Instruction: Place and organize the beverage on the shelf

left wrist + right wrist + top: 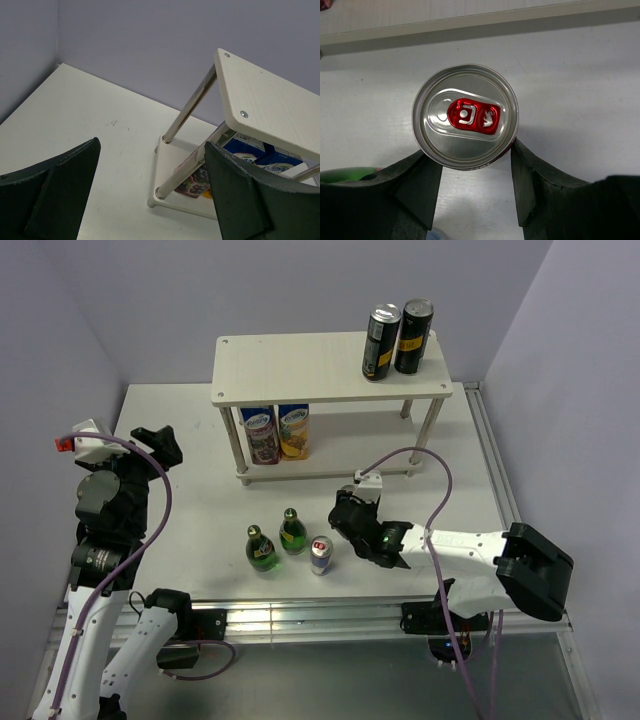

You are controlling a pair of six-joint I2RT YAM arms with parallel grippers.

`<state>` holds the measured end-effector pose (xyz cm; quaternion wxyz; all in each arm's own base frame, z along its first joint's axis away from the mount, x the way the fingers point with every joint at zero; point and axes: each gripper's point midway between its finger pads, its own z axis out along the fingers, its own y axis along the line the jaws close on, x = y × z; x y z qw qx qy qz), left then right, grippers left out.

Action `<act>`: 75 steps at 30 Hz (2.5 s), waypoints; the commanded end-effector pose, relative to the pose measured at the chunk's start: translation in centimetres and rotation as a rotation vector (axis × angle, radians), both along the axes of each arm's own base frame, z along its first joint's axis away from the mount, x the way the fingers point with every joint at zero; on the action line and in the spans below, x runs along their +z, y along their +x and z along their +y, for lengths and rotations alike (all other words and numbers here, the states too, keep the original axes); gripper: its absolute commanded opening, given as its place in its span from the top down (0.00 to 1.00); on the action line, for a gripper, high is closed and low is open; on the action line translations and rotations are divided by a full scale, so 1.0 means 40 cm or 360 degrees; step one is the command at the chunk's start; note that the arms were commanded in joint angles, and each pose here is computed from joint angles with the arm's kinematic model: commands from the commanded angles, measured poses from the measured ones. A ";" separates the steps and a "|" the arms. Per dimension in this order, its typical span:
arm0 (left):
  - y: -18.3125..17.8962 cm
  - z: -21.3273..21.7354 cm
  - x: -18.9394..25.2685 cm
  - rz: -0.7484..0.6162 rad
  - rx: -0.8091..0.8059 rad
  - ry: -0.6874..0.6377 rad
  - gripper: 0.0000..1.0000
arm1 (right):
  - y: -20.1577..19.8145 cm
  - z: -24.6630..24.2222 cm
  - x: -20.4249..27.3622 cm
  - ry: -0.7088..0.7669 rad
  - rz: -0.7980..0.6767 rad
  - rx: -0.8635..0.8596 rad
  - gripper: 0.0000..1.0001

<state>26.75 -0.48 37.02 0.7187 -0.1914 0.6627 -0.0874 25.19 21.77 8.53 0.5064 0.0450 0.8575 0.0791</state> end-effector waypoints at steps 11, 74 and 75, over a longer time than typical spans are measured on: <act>-0.007 0.004 0.017 -0.0036 0.0006 -0.0012 0.08 | 0.073 -0.081 0.356 0.0028 -0.0389 -0.0238 1.00; -0.011 0.010 0.026 -0.0053 0.0014 -0.0014 0.09 | 0.238 -0.300 0.314 0.0189 -0.0266 -0.0407 0.00; -0.012 0.011 0.026 -0.0053 0.0016 -0.0014 0.09 | 0.214 -0.274 0.338 0.0187 -0.0299 -0.0318 0.00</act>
